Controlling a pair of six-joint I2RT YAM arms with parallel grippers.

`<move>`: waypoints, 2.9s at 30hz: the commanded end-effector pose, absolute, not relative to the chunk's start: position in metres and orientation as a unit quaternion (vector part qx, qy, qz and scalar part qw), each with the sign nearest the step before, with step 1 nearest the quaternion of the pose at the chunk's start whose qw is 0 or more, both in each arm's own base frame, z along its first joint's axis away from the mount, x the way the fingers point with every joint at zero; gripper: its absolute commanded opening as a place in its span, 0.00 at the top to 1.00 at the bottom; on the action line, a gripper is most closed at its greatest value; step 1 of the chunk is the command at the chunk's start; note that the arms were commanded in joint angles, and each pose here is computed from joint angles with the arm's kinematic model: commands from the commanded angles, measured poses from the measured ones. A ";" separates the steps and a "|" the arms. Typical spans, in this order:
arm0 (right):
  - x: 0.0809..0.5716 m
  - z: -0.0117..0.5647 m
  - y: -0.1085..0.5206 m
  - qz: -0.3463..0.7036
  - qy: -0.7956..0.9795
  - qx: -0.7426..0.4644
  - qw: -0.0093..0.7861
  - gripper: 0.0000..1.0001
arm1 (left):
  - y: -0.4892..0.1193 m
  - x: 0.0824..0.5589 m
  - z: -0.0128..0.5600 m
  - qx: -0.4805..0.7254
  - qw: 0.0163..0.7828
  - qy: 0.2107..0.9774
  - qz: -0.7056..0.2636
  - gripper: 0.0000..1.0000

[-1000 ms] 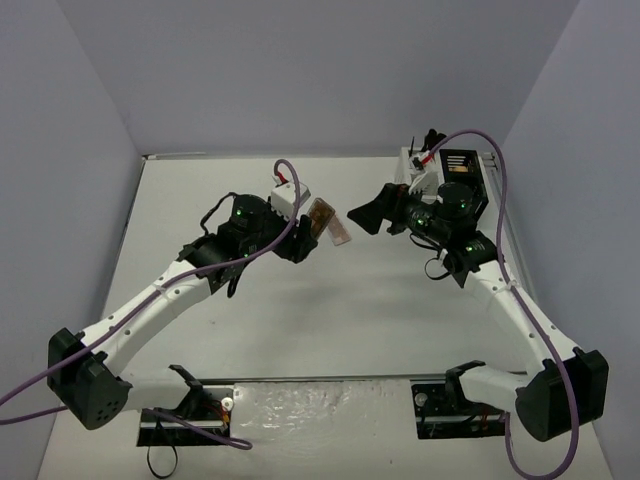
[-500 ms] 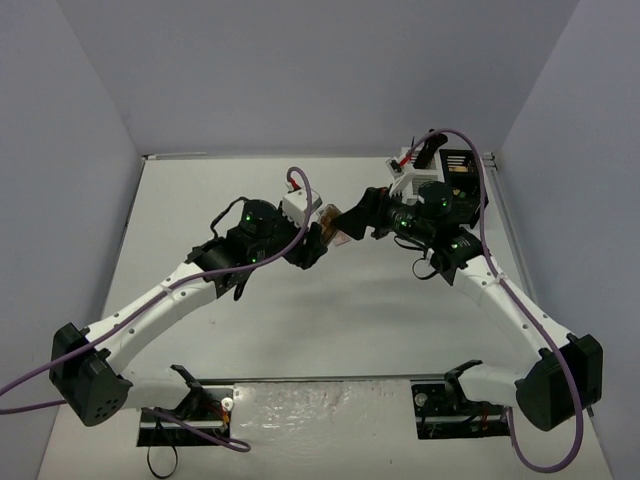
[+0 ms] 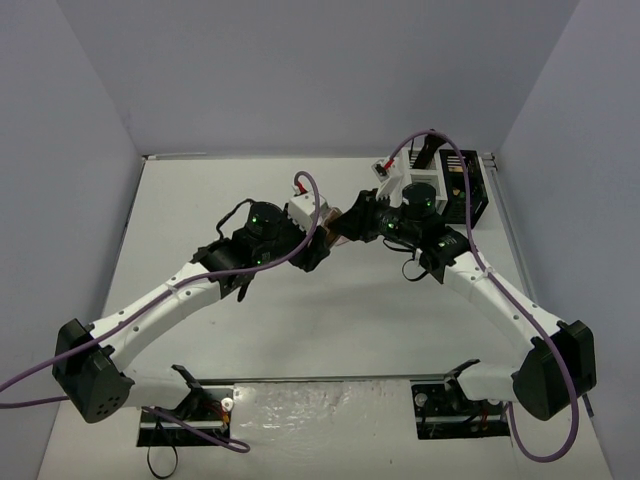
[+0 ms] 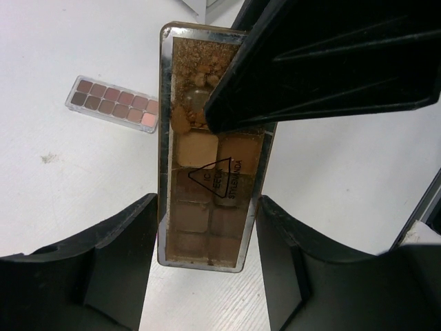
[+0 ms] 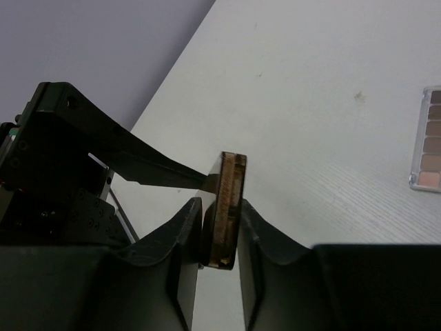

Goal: Organize the makeup

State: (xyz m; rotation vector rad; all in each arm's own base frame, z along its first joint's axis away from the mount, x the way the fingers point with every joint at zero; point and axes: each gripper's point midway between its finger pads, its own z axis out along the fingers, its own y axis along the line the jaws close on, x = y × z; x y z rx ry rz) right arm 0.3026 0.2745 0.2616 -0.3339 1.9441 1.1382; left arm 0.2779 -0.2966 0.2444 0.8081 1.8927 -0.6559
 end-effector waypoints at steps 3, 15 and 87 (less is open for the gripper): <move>0.315 0.296 0.274 0.449 0.746 -0.136 0.472 0.91 | -0.306 0.288 0.298 0.329 0.536 0.725 -0.281 0.79; 0.337 0.292 0.260 0.396 0.762 -0.118 0.499 1.00 | -0.290 0.292 0.291 0.302 0.540 0.744 -0.252 0.10; 0.514 0.249 0.032 0.033 0.811 -0.005 0.584 0.31 | -0.058 0.290 0.213 -0.003 0.446 0.895 -0.026 0.03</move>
